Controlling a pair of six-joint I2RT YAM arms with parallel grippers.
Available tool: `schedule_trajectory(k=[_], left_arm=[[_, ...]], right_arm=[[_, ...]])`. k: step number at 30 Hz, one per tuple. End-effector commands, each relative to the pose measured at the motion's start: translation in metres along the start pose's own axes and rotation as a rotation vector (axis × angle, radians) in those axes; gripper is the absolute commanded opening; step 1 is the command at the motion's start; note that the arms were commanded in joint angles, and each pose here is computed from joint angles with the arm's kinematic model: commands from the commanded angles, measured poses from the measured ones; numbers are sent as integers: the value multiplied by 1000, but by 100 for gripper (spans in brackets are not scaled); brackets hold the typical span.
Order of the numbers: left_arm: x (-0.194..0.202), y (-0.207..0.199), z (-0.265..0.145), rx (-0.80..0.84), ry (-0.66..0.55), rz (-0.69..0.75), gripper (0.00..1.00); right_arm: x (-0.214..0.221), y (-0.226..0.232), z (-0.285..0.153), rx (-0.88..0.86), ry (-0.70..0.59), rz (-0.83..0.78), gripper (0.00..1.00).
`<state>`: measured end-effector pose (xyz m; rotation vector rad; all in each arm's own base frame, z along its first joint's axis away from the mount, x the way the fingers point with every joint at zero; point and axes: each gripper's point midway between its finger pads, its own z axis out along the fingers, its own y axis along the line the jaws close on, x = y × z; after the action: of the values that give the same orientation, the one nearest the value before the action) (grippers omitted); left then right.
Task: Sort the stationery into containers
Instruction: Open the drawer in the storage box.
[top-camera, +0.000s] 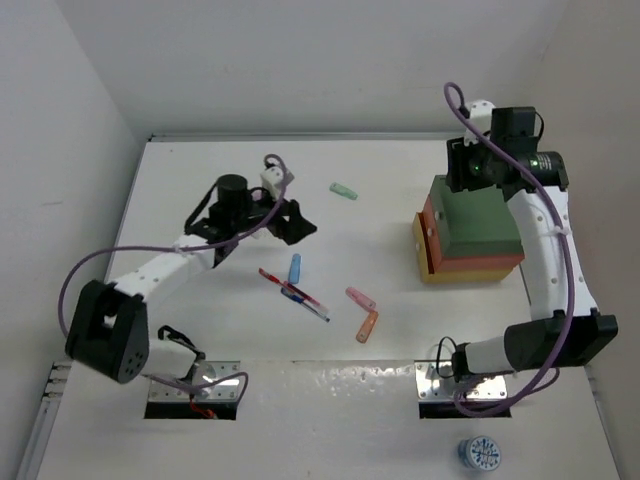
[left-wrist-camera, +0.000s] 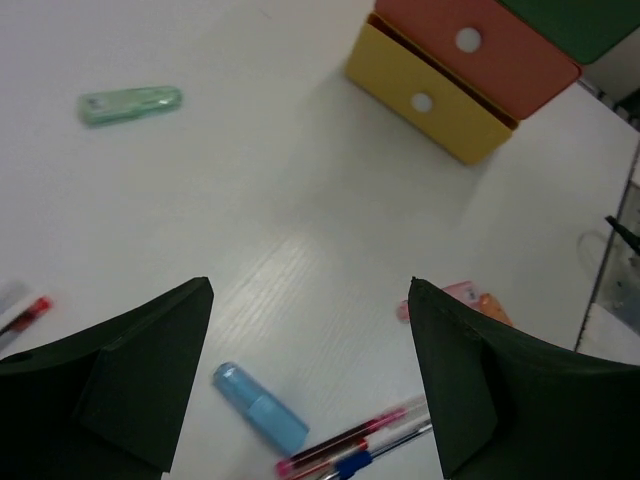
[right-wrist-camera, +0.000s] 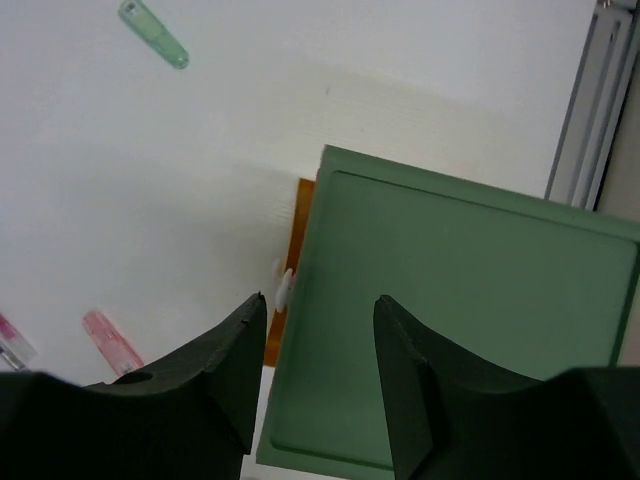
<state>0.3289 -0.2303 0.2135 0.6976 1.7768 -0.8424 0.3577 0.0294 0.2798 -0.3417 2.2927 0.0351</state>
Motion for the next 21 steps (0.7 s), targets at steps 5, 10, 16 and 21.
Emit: schedule_trajectory(k=[5, 10, 16, 21], left_arm=[[-25, -73, 85, 278, -41, -54, 85], [-17, -100, 130, 415, -46, -349, 83], [6, -112, 165, 533, -103, -647, 79], [16, -122, 189, 562, -125, -783, 73]], right_arm=[[18, -17, 12, -60, 61, 231, 45], [29, -15, 22, -90, 124, 277, 44], [50, -8, 32, -119, 192, 293, 40], [60, -3, 31, -142, 240, 303, 38]])
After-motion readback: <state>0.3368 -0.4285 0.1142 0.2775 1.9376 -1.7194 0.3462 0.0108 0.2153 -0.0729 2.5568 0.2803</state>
